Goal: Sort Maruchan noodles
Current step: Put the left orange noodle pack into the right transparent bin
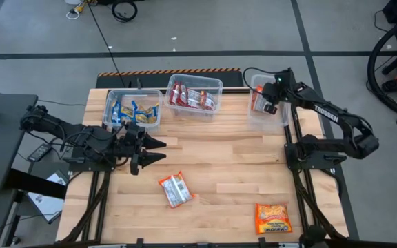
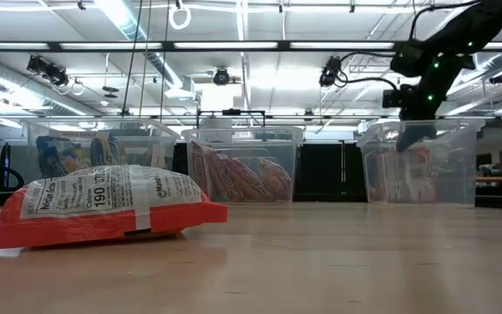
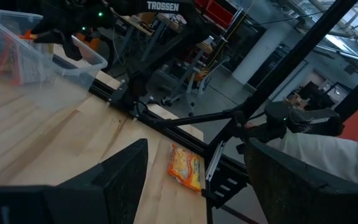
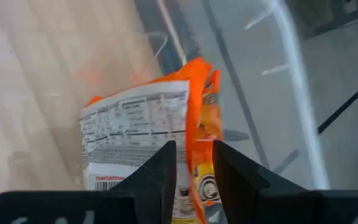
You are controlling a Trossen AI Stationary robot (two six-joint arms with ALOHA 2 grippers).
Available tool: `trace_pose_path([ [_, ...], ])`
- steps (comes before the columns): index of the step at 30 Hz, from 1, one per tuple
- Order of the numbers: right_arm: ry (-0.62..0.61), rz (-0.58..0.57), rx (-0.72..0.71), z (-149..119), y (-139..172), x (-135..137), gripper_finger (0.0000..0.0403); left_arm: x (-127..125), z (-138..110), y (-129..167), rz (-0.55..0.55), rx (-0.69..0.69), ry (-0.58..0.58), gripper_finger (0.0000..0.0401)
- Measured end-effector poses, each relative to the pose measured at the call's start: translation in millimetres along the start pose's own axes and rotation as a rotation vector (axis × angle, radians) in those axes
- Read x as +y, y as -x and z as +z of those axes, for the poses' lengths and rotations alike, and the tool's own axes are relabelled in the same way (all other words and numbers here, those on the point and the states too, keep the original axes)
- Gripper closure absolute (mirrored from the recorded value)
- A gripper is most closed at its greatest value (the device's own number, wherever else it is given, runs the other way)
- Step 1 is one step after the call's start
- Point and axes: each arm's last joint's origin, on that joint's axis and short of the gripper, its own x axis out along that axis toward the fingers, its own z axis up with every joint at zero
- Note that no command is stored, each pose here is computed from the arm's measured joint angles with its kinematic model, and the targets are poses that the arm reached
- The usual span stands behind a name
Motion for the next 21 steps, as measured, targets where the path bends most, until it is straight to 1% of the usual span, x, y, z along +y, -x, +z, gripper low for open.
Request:
trace_pose_path([
  [5, -0.002, -0.048, -0.075, 3.9, 20.7, 0.9, 0.0291, 0.0, 0.0, 0.0, 0.000, 0.000, -0.001, 0.0131],
  [9, -0.068, -0.087, -0.175, 7.8, 44.3, 4.1, 0.0290, 0.0, 0.0, 0.0, 0.000, 0.000, -0.011, 0.0131],
  [11, -0.111, -0.084, -0.249, 10.3, 57.9, 8.0, 0.0290, 0.1, -0.1, 0.0, 0.000, 0.001, -0.022, 0.0131],
  [13, -0.162, -0.059, -0.340, 14.0, 73.3, 13.0, 0.0290, -0.1, -0.3, 0.0, -0.006, 0.005, -0.050, 0.0131],
  [16, -0.245, 0.008, -0.489, 23.6, 99.3, 18.0, 0.0291, -0.6, -0.5, 0.0, -0.022, 0.015, -0.059, 0.0131],
  [21, -0.308, 0.149, -0.670, 44.0, 137.2, 28.2, 0.0292, -0.9, -1.1, 0.1, -0.030, 0.024, -0.074, 0.0131],
])
